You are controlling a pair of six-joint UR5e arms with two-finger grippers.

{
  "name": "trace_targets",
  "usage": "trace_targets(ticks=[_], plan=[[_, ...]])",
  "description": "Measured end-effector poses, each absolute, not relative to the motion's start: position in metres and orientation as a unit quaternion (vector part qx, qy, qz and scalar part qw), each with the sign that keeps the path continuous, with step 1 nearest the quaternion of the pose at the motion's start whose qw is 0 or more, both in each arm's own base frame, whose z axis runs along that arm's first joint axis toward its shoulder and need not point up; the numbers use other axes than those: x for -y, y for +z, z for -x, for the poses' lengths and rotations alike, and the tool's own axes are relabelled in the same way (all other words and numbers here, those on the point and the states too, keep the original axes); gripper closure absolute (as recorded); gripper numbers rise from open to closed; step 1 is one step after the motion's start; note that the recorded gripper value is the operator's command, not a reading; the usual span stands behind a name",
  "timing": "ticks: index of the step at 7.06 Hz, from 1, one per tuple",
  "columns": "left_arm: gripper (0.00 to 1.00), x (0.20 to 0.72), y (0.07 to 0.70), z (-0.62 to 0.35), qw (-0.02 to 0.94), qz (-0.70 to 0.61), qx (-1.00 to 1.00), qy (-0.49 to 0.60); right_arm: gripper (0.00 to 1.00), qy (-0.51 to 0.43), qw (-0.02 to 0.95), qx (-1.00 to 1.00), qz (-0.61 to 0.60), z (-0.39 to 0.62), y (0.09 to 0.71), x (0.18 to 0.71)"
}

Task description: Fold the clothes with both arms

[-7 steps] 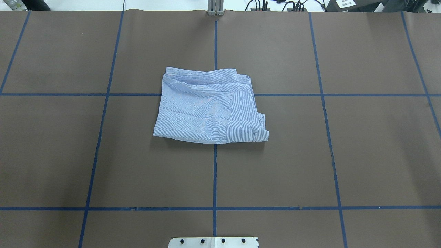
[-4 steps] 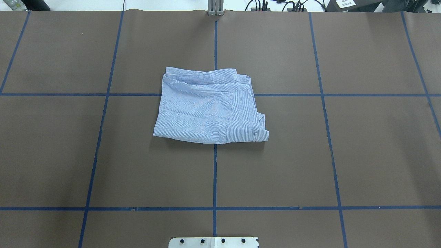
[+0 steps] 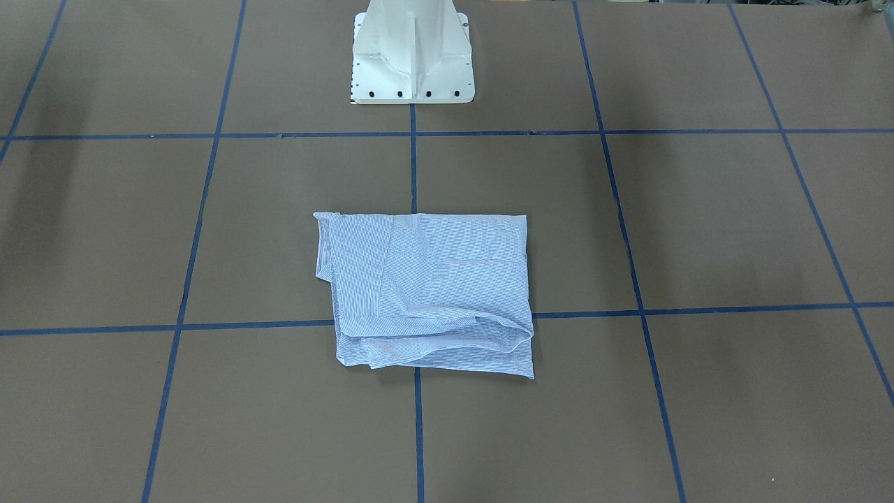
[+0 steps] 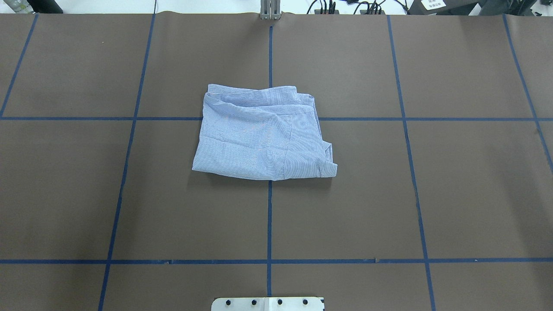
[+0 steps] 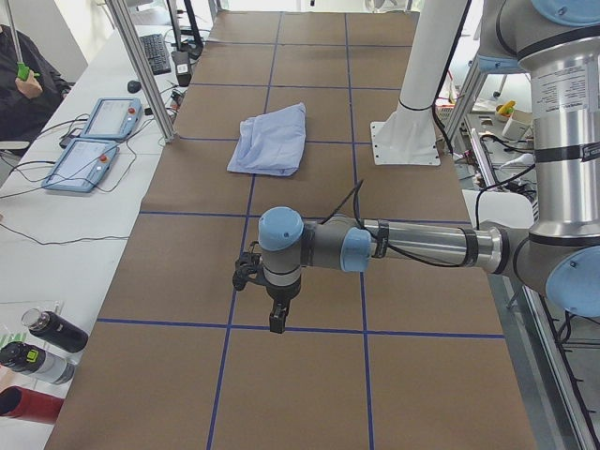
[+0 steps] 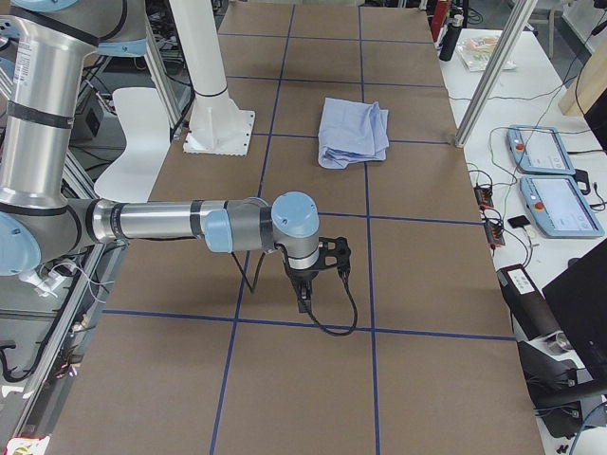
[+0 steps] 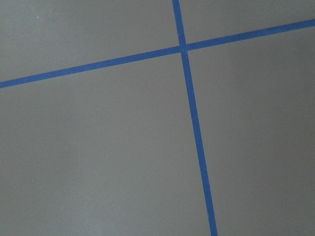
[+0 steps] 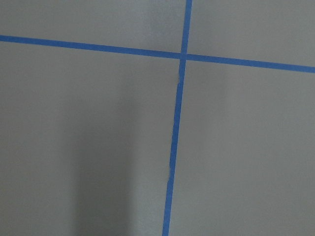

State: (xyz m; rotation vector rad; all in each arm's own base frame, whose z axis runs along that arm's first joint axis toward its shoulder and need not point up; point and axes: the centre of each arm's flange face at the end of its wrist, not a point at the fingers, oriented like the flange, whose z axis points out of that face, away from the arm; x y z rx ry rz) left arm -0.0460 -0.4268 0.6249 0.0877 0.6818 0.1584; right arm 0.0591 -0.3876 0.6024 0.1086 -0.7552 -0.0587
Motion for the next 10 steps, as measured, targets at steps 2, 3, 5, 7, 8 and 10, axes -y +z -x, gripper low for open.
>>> trace_targets(ticks=[2, 3, 5, 7, 8, 10], plan=[[0.00, 0.424, 0.621, 0.046, 0.938, -0.046, -0.333, 0.079, 0.00, -0.028, 0.927, 0.370, -0.055, -0.059, 0.599, 0.388], [0.00, 0.423, 0.621, 0.046, 0.939, -0.046, -0.333, 0.078, 0.00, -0.028, 0.927, 0.371, -0.056, -0.058, 0.597, 0.388], [0.00, 0.420, 0.623, 0.046, 0.939, -0.044, -0.333, 0.078, 0.00, -0.027, 0.926, 0.372, -0.056, -0.058, 0.596, 0.388], [0.00, 0.416, 0.627, 0.046, 0.939, -0.039, -0.334, 0.076, 0.00, -0.027, 0.926, 0.373, -0.055, -0.058, 0.596, 0.388], [0.00, 0.414, 0.628, 0.046, 0.939, -0.037, -0.334, 0.076, 0.00, -0.027, 0.926, 0.374, -0.055, -0.058, 0.596, 0.388], [0.00, 0.414, 0.627, 0.046, 0.938, -0.039, -0.335, 0.076, 0.00, -0.027, 0.925, 0.376, -0.055, -0.058, 0.595, 0.388]])
